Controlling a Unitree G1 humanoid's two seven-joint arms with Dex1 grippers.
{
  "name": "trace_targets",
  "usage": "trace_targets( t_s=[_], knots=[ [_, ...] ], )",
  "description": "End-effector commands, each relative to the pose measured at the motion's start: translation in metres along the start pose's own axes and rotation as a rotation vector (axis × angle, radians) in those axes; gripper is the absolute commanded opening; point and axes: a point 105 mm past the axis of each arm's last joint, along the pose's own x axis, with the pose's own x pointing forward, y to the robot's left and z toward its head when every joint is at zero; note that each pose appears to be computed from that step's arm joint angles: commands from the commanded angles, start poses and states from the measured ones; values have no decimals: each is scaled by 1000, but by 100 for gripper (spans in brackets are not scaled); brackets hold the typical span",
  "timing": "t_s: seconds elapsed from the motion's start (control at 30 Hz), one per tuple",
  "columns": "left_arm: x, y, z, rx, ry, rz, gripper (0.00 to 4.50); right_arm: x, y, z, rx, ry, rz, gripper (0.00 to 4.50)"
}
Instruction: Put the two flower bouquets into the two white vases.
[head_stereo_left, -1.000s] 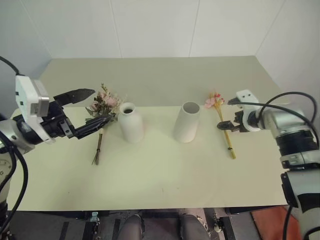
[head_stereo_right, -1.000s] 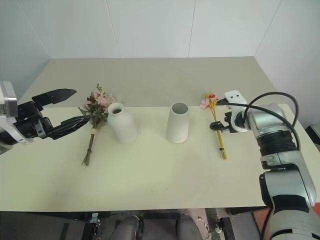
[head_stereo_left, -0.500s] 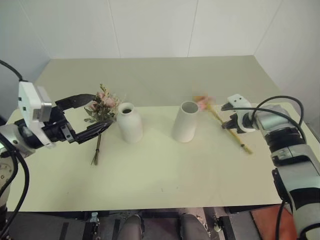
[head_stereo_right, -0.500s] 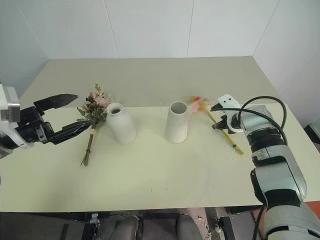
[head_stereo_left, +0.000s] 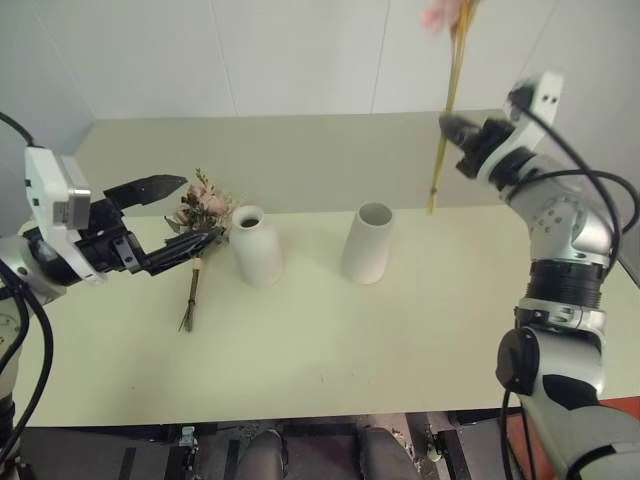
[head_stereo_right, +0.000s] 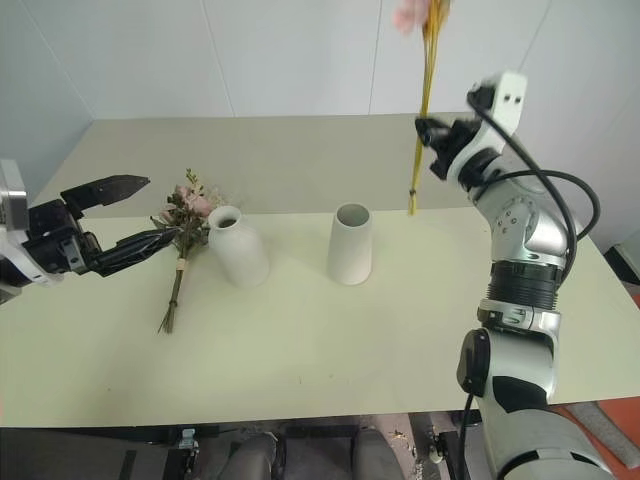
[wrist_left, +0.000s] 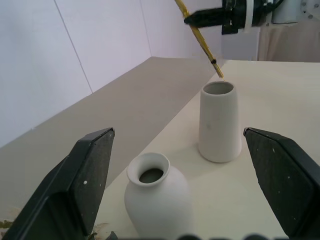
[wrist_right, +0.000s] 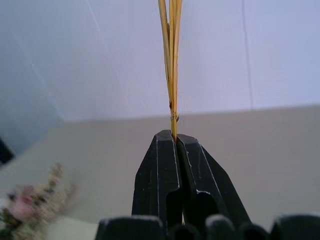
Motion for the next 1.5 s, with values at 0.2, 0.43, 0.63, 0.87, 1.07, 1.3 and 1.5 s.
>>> trace_targets(
  t_s=[0.2, 0.43, 0.63, 0.87, 1.07, 1.3, 1.5],
  knots=[
    [1, 2, 6, -6, -20, -20, 450, -15, 74, 28, 5, -164, 286, 5],
    [2, 5, 5, 2, -9, -30, 450, -16, 78, 4, -10, -139, 269, 5],
    [2, 6, 5, 3, -10, -29, 450, -9, 88, -3, -28, -151, 263, 5],
    [1, 5, 5, 1, -3, -21, 450, -6, 87, -21, -19, -124, 249, 5],
    [-3, 4, 2, -2, 10, 0, 450, -13, 81, -36, -60, -104, 216, 5],
    [-4, 4, 0, -11, 20, 17, 450, -29, 80, -48, -92, -78, 242, 112],
    [-13, 17, -9, -13, 63, 112, 450, -50, 79, -58, -112, -28, 296, 317]
  ],
)
